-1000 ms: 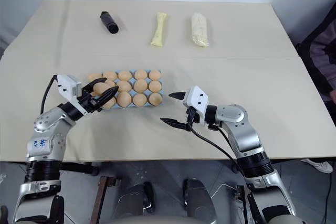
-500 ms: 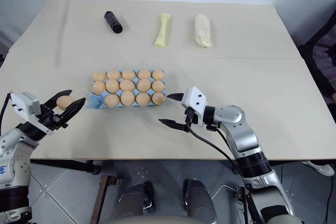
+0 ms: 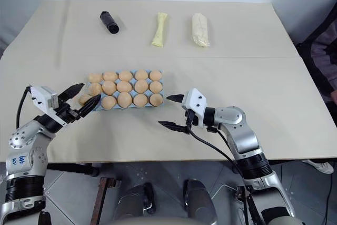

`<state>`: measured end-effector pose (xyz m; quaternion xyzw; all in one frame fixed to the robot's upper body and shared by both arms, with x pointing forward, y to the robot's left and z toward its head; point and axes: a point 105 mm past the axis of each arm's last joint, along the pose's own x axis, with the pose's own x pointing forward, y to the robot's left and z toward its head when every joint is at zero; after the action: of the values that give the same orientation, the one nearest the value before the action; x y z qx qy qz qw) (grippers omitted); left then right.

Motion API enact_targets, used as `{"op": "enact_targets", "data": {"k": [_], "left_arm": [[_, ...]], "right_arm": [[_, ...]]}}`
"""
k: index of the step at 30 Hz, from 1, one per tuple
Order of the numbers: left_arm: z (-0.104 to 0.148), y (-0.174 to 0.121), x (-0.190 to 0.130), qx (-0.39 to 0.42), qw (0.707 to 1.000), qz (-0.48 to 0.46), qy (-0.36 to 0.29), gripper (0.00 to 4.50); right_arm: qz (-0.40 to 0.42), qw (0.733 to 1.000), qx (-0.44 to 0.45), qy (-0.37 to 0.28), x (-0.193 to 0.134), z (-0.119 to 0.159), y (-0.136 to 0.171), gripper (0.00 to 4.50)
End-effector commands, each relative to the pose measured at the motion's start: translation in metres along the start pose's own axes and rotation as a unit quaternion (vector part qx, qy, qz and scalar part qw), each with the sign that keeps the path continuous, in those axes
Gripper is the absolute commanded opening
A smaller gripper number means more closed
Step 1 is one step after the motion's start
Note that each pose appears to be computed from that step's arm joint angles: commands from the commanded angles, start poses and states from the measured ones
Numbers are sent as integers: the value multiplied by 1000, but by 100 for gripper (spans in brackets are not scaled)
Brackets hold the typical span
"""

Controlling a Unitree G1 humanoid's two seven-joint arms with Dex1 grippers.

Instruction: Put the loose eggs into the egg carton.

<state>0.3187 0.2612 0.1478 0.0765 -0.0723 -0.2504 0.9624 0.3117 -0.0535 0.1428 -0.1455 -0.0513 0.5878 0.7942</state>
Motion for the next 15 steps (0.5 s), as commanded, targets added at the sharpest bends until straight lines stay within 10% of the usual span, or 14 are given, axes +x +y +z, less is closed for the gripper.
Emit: {"op": "enact_targets", "data": {"k": [1,15], "left_arm": [[14,16,-10,39,999,33,-10,445],[30,-9,-51,67,990,-118,45,445]], "right_arm": [[-7,1000,-16,-21,-5,11,-1,450],[-162,985,-30,-44,-57,21,-43,450]]}}
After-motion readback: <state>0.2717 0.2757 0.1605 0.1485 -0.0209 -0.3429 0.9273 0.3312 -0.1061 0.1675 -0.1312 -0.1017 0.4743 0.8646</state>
